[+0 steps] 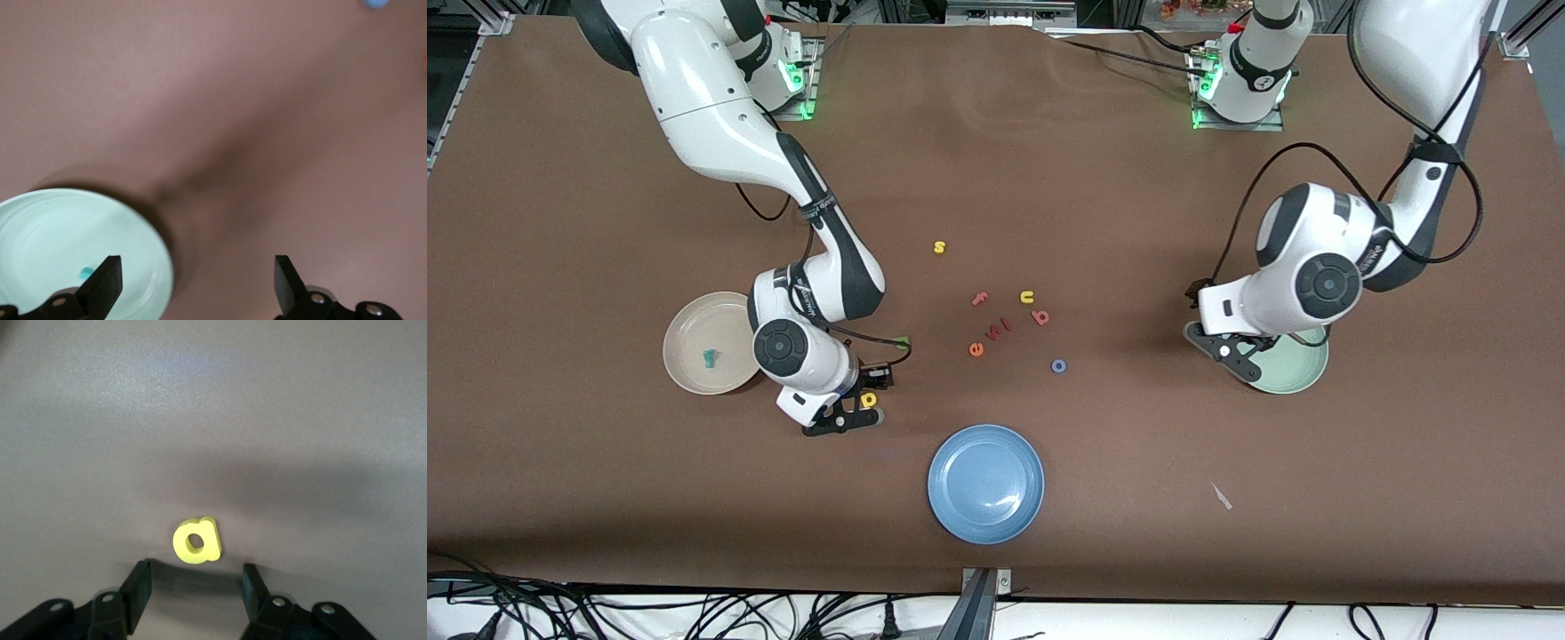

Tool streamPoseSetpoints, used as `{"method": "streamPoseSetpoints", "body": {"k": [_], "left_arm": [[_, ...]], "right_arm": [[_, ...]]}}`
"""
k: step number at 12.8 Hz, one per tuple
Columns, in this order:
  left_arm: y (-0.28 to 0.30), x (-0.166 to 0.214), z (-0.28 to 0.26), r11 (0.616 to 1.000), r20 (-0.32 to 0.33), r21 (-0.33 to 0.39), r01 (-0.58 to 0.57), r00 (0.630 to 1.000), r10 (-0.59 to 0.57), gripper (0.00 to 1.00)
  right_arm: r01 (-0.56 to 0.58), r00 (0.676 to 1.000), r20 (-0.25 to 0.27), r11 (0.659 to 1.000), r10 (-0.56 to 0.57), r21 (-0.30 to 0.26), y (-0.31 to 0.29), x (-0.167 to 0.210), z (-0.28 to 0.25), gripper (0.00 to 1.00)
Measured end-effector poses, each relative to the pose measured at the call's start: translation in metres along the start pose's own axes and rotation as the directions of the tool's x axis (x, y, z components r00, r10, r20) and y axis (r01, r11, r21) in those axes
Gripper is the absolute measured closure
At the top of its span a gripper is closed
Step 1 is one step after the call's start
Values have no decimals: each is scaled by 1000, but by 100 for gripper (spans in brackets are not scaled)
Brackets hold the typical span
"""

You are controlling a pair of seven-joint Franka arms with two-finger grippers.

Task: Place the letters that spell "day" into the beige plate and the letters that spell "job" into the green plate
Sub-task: 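Grasp the yellow a with the right gripper, blue o with the left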

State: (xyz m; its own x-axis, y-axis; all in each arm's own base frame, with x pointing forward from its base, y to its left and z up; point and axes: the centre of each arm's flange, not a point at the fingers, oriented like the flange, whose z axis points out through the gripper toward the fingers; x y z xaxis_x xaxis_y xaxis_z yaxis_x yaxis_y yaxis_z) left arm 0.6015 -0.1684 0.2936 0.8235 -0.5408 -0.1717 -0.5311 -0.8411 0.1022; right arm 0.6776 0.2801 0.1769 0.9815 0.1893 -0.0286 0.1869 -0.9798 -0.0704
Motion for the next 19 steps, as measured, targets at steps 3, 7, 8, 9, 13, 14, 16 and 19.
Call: {"method": "streamPoseSetpoints", "body": {"k": [3, 7, 8, 9, 13, 14, 16, 19], "left_arm": [[53, 30, -5, 978, -24, 7, 210, 977, -210, 0], [122, 79, 9, 868, -39, -19, 496, 867, -497, 0], [131, 90, 13, 840, -42, -30, 542, 839, -543, 0], [138, 99, 14, 819, -48, -42, 572, 818, -574, 0], [147, 136, 26, 759, -125, -140, 635, 750, -650, 0], [148, 142, 34, 745, -130, -156, 648, 735, -666, 0], [154, 146, 54, 740, -120, -154, 655, 731, -672, 0], [154, 148, 67, 738, -119, -136, 661, 728, -675, 0]], "right_arm": [[1, 1000, -2, 1000, -1, 1, -1, 1, -1, 38], [4, 1000, -11, 1000, -4, 3, -3, 5, -2, 38], [4, 1000, -14, 1000, -4, 3, -4, 7, -2, 38], [5, 1000, -16, 1000, -5, 4, -4, 7, -2, 38], [6, 1000, -20, 1000, -6, 4, -4, 9, -2, 40], [6, 1000, -21, 1000, -6, 4, -4, 10, -3, 44], [6, 1000, -22, 1000, -6, 4, -4, 10, -3, 45], [6, 1000, -23, 1000, -6, 4, -4, 10, -4, 50]]}}
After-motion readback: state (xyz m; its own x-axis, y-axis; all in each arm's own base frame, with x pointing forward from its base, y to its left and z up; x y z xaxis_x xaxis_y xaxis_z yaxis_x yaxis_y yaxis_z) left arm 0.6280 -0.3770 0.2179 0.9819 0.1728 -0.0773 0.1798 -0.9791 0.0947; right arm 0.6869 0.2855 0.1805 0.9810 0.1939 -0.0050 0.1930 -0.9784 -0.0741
